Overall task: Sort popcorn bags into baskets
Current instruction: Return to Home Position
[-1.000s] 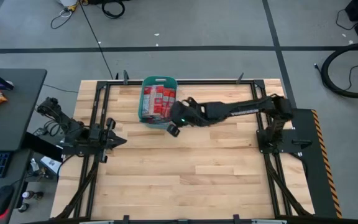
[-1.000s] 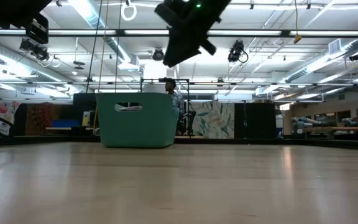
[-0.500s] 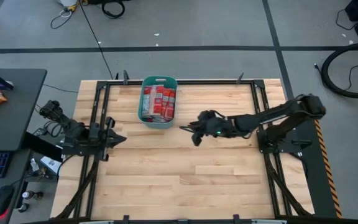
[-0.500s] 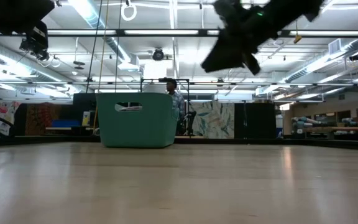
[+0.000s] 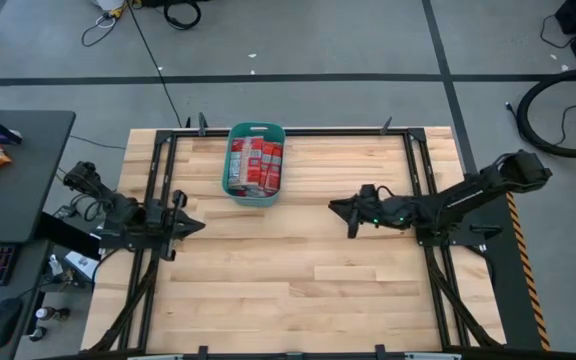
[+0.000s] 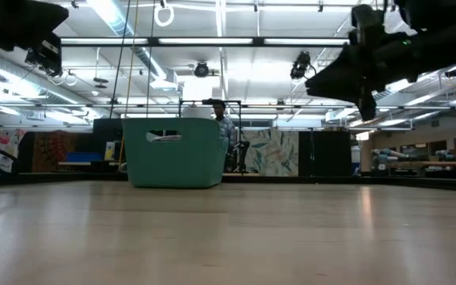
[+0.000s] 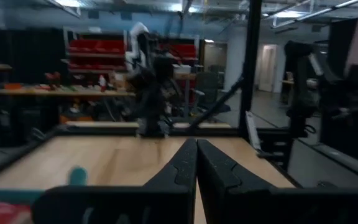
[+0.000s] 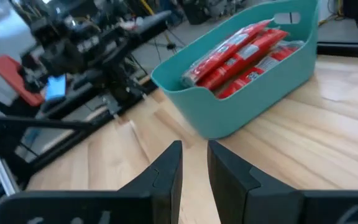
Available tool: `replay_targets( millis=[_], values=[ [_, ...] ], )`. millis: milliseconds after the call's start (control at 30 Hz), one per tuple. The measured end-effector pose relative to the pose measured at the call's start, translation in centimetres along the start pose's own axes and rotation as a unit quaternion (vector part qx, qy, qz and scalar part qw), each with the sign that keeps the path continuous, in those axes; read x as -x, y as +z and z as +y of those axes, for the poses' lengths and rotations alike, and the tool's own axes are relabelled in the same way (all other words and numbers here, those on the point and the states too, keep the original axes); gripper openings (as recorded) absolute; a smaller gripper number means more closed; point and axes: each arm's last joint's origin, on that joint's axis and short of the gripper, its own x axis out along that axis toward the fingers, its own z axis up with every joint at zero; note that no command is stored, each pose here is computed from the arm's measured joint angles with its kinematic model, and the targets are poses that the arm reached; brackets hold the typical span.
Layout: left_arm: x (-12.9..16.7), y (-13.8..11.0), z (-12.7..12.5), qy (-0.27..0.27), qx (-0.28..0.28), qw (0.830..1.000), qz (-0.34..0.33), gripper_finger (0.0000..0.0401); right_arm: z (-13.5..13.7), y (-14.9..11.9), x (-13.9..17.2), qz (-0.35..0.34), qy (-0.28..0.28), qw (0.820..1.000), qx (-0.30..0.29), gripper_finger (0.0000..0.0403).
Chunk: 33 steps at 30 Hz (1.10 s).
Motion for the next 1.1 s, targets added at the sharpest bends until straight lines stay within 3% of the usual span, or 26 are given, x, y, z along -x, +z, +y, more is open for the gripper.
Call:
replay_targets(
  millis=[167,500,867,1100],
  values=[
    [-0.1,-1.5,-0.2,-0.01,0.022,1.0,0.012,0.0013,-1.3,-0.6,1.8,-0.017,0.02,1.0,-0.016,0.008],
    [-0.1,-1.8,-0.1,0.006,0.014,1.0,0.025,0.0013,-3.0,0.5,5.3,-0.08,0.046,0.995,-0.045,0.008],
    [0.0,-1.9,-0.3,-0.034,0.036,0.998,0.027,0.0013,-4.2,0.2,6.4,-0.09,0.034,0.995,-0.023,0.0079],
    [0.0,-2.3,-0.3,-0.033,0.037,0.998,0.045,0.0013,-5.2,0.1,7.1,-0.085,-0.02,0.996,0.011,0.0079]
  ],
)
